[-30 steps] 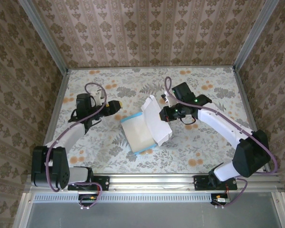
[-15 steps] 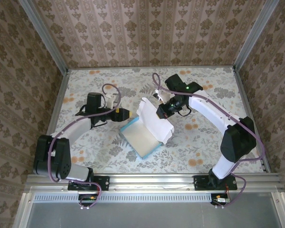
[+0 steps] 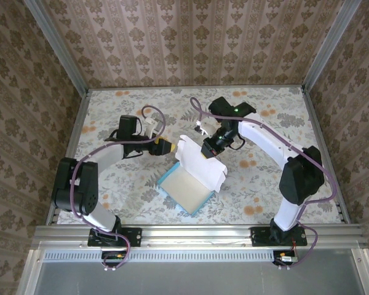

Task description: Fold the paper box

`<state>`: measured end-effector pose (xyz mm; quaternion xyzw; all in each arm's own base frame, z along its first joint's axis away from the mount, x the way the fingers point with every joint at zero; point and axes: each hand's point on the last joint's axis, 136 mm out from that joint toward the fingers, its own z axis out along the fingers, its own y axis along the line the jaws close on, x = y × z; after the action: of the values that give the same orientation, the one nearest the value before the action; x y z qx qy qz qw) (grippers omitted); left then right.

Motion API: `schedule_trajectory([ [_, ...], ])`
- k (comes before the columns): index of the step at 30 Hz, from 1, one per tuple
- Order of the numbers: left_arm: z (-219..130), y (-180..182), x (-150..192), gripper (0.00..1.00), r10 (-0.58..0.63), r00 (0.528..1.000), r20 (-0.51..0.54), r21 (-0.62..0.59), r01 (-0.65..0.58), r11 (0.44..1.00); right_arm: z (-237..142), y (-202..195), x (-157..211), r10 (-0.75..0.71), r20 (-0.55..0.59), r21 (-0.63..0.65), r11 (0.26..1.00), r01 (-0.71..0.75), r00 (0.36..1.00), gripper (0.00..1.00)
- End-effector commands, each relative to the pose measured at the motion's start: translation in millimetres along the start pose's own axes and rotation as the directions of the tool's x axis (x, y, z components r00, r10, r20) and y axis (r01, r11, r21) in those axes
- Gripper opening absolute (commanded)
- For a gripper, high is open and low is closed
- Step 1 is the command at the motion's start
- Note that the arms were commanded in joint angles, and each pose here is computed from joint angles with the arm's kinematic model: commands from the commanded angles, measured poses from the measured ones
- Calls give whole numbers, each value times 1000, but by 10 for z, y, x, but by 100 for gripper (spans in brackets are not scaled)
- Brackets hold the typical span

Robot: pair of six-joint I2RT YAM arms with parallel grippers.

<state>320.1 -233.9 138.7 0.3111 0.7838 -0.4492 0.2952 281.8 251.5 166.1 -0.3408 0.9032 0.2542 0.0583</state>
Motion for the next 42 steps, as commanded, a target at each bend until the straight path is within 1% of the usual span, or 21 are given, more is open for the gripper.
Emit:
schedule_trajectory([
  [1,3,-201,-163,60,109,993,36,120,-113,986,29,51,44,-12,-50,-27,1000,11,999,4],
  [5,64,-235,-189,59,102,994,26,158,-104,982,62,44,34,-14,-59,-25,1000,13,998,4],
  [15,198,-249,-112,57,98,995,-33,168,-91,982,94,34,21,-16,-66,-20,1000,15,998,5],
  [18,226,-289,-79,49,100,994,-49,174,-90,981,91,36,16,-19,-62,-18,1000,18,998,4],
  [20,246,-304,-44,49,102,993,-67,167,-90,982,94,28,12,-19,-60,-14,1000,18,998,5],
  [22,256,-316,-2,46,100,991,-85,161,-85,983,87,22,2,-21,-55,-8,1000,20,998,4],
  [26,274,-324,62,37,106,987,-118,122,-91,988,73,16,-22,-25,-43,0,1000,25,999,5],
  [27,277,-329,72,34,112,986,-125,109,-98,989,70,13,-27,-23,-42,3,1000,23,999,5],
  [29,272,-335,74,31,126,983,-132,82,-116,990,64,7,-30,-25,-44,10,1000,25,999,5],
  [35,221,-328,107,27,138,975,-174,-23,-144,989,47,-37,-21,-34,-66,65,997,39,997,5],
  [42,194,-333,164,27,116,971,-209,-74,-134,988,64,-46,-37,-50,-74,94,994,56,996,5],
])
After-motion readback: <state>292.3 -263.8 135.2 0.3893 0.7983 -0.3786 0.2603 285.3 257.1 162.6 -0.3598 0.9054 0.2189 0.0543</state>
